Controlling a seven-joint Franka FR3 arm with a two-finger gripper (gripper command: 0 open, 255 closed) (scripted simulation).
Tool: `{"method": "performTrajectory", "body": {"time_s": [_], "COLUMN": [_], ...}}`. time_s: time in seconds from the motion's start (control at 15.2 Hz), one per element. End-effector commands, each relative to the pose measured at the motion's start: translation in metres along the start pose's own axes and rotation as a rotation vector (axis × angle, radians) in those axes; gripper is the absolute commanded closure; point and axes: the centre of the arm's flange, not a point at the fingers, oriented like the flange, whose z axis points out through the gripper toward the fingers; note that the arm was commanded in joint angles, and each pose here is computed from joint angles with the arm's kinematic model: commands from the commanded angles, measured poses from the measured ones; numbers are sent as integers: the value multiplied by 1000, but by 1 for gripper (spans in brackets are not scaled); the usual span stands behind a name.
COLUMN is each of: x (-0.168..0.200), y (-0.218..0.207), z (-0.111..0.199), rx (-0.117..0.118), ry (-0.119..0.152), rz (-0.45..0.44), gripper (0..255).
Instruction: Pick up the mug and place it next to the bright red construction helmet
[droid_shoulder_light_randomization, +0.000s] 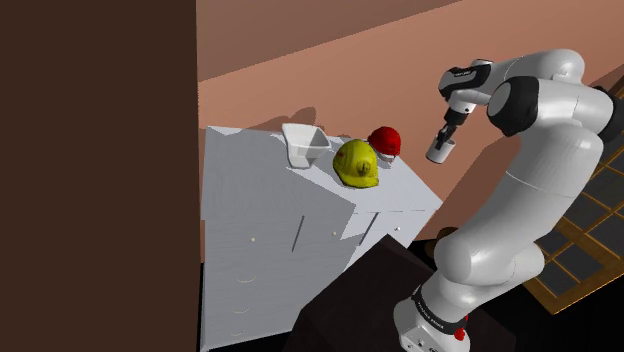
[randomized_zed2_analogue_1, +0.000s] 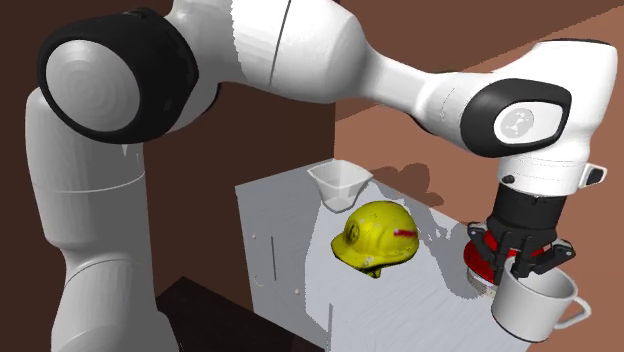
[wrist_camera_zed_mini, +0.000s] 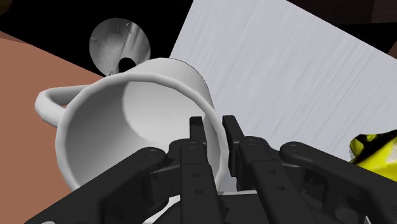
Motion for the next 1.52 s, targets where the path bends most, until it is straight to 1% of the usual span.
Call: {"method": "performTrajectory", "body": {"time_s": [0.0, 1.32, 1.45], "x": [1, 6, 6], "y": [0, -8, -8], "z": [11, 118, 118], "rx": [-1, -1, -1], "ry": [0, 0, 0], "rz": [0, 0, 0], "gripper": [255, 255, 255]}}
